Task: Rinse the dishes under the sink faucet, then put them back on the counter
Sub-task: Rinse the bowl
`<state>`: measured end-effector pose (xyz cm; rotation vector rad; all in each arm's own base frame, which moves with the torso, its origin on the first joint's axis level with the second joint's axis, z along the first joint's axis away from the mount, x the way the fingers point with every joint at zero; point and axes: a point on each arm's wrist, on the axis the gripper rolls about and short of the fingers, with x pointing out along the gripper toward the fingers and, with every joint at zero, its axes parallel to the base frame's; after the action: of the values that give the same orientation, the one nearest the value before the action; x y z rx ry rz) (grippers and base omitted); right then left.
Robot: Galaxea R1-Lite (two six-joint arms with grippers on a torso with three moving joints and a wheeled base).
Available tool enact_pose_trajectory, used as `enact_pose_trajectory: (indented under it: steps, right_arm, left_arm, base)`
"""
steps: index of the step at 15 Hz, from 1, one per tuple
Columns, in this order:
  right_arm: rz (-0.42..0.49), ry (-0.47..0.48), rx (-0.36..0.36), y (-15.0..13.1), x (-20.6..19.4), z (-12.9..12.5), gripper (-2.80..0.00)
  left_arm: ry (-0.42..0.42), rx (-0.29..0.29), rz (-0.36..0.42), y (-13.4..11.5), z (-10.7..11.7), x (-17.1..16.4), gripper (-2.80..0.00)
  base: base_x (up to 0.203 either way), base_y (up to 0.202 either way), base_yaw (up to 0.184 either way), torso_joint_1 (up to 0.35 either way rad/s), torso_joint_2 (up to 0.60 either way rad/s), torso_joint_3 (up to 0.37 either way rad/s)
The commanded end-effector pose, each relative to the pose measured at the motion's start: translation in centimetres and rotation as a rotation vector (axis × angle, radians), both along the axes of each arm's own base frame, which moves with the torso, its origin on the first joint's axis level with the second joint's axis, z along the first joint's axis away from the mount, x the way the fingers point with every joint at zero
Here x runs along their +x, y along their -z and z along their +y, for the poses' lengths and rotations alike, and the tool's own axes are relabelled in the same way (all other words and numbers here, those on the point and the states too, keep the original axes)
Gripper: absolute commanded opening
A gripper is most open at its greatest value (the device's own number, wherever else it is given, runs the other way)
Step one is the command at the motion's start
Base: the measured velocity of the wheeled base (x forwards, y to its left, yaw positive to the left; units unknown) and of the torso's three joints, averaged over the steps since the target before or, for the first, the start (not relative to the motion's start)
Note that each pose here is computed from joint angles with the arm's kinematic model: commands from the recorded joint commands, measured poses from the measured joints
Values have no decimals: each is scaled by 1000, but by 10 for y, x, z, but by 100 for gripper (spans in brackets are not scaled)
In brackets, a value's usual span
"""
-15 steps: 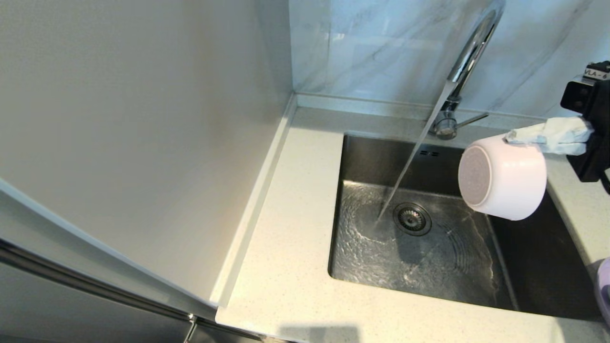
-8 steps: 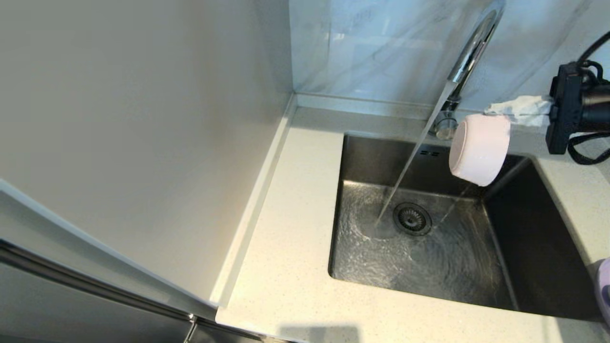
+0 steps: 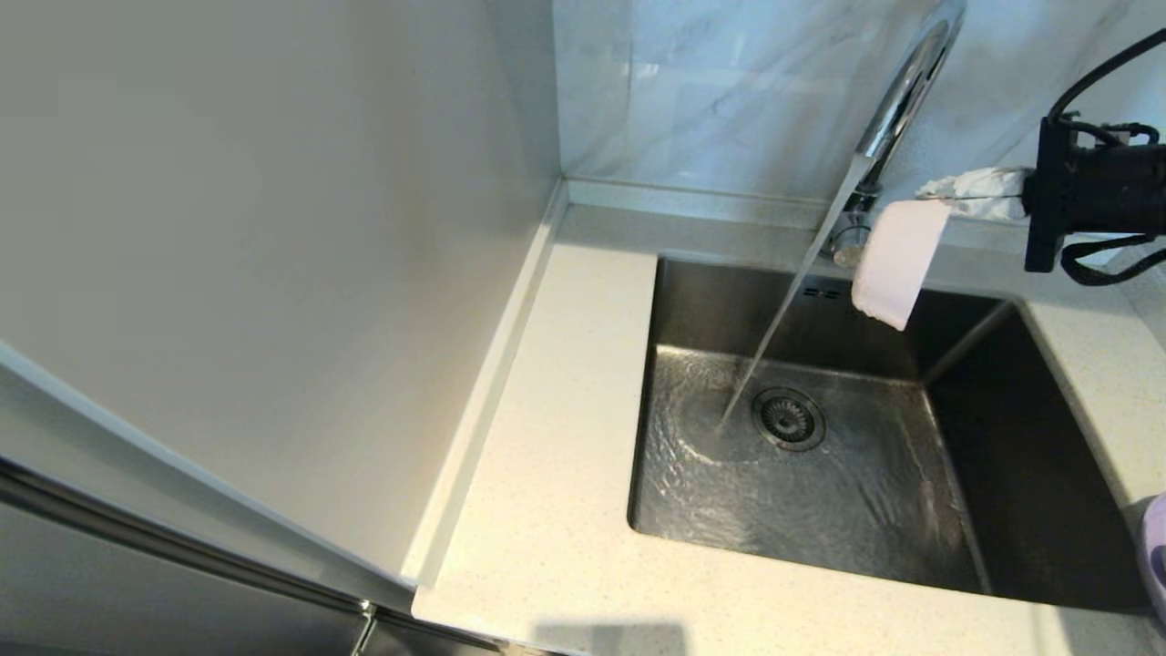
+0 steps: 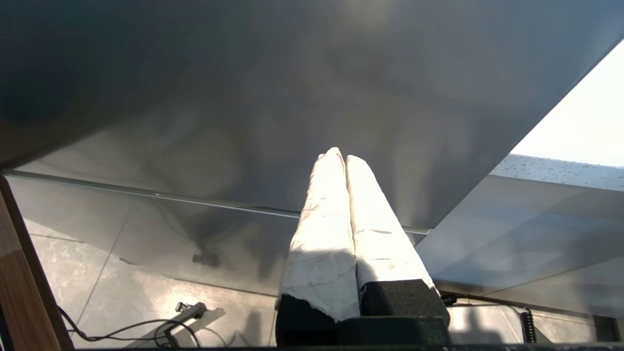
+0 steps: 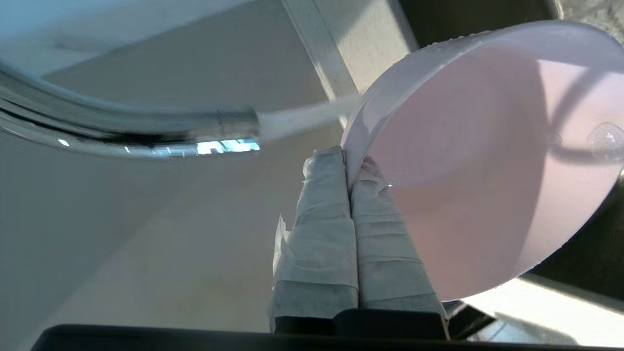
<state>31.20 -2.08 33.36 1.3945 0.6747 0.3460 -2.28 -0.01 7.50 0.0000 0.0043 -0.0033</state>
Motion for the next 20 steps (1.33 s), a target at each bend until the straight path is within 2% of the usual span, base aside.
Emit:
enact_pose_trajectory:
  steps: [1,5,6,9,20]
  right_arm:
    - [-1,-53,7,4,-6,15,-280]
    - [-124,-132,16,7,-8,40,-280]
    - [-129,-136,36,5,-8,43,-280]
    - [-167,-137,36,4,-5,44,-280]
    - [-151,-90,6,21,13,38,-280]
  left_arm:
    - [0,0,0,0,0,0,-280]
    - [1,0,0,0,0,0,-280]
    - [0,0,0,0,0,0,-280]
    - [0,0,0,0,0,0,-280]
    - [0,0,0,0,0,0,-280]
  base:
    - [0,0,0,0,0,0]
    - [0,0,0,0,0,0]
    - [0,0,0,0,0,0]
    - [0,0,0,0,0,0]
    - [0,0,0,0,0,0]
